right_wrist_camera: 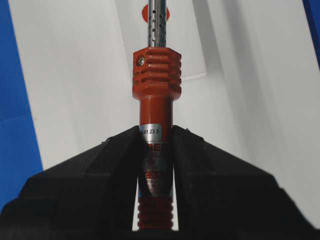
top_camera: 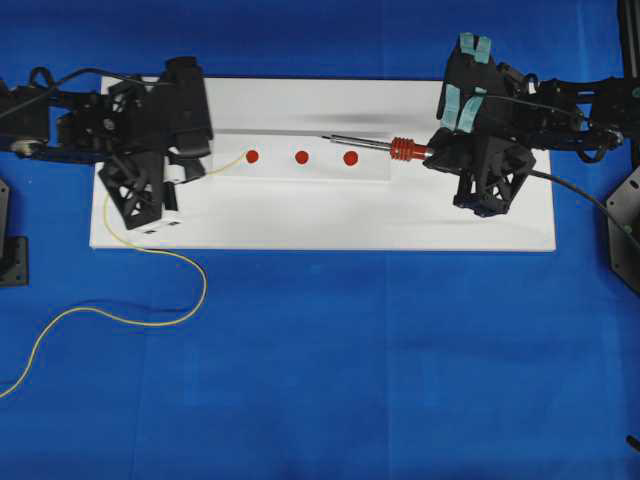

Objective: Touch the tip of the soldering iron to the tip of the solder at the mark.

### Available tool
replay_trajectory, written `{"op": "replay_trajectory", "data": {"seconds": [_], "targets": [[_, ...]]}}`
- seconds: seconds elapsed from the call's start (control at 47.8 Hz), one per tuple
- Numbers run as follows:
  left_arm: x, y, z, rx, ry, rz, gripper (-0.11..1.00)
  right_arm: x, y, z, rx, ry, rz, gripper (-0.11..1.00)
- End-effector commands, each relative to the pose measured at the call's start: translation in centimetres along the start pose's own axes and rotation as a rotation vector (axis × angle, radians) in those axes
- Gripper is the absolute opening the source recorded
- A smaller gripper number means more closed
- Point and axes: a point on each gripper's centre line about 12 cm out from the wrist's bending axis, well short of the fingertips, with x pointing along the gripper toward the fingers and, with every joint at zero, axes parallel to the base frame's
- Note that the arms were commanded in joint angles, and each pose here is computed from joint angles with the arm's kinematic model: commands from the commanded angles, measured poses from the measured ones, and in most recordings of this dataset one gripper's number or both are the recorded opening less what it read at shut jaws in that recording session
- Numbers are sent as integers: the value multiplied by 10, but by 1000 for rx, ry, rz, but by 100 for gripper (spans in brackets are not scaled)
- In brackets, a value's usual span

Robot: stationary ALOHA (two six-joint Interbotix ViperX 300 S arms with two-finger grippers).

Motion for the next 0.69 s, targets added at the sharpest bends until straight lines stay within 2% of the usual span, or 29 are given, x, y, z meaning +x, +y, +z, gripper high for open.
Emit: {"op": "replay_trajectory", "data": {"seconds": [0.0,0.44,0.67], "targets": [[-7,0,3,-11,-34,0,1,-4,2,14,-3,-41,4,6],[18,1,1,-11,-6,1,1,-1,2,17,-4,-35,4,6],[22,0,3,-7,-26,0,1,-1,2,17,-4,-38,4,6]]}}
